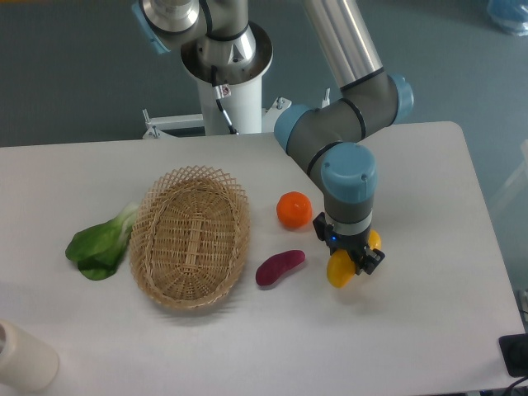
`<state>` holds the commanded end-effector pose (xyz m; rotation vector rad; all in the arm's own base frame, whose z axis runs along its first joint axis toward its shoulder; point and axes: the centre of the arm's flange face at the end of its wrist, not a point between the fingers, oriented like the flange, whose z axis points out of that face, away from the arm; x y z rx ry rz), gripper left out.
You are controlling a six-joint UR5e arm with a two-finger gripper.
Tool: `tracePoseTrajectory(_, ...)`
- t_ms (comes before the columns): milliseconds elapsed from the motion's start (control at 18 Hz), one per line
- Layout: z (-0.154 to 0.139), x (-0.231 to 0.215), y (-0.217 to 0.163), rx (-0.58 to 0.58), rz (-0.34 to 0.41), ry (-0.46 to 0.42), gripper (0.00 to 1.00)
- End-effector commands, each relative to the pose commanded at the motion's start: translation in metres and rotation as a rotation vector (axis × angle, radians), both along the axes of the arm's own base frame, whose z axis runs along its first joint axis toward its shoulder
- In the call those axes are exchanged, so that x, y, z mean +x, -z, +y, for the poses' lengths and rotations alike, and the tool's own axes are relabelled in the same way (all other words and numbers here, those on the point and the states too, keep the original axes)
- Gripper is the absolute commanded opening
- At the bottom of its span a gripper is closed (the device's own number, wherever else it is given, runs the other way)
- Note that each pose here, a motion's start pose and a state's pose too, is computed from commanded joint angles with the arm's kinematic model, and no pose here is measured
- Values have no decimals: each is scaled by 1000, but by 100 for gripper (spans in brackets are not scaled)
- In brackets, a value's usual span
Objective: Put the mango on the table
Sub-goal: 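Lower the gripper holding the yellow mango toward the table surface, then open the gripper to release the mango onto the table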
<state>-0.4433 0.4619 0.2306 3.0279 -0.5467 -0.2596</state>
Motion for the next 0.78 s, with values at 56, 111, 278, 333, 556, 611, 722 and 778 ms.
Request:
tracePoseTrajectory(56, 0, 0, -1, 1, 1, 1, 62)
tracePoseTrajectory(111, 0, 0, -1, 0, 1, 3, 65)
tracePoseTrajectory(278, 0, 0, 0, -2, 1, 14, 77)
tracePoseTrajectory(333, 0, 0, -1, -2, 2, 20, 81)
tracePoseTrajectory(556, 0, 1, -8, 9, 6, 27, 100)
tracePoseTrajectory(611, 0, 2, -9, 16, 4, 22, 100)
tracePoseTrajectory(722, 4, 2, -12, 58, -7, 17, 100)
tracePoseTrajectory(778, 7, 4, -13, 97, -29, 13, 100)
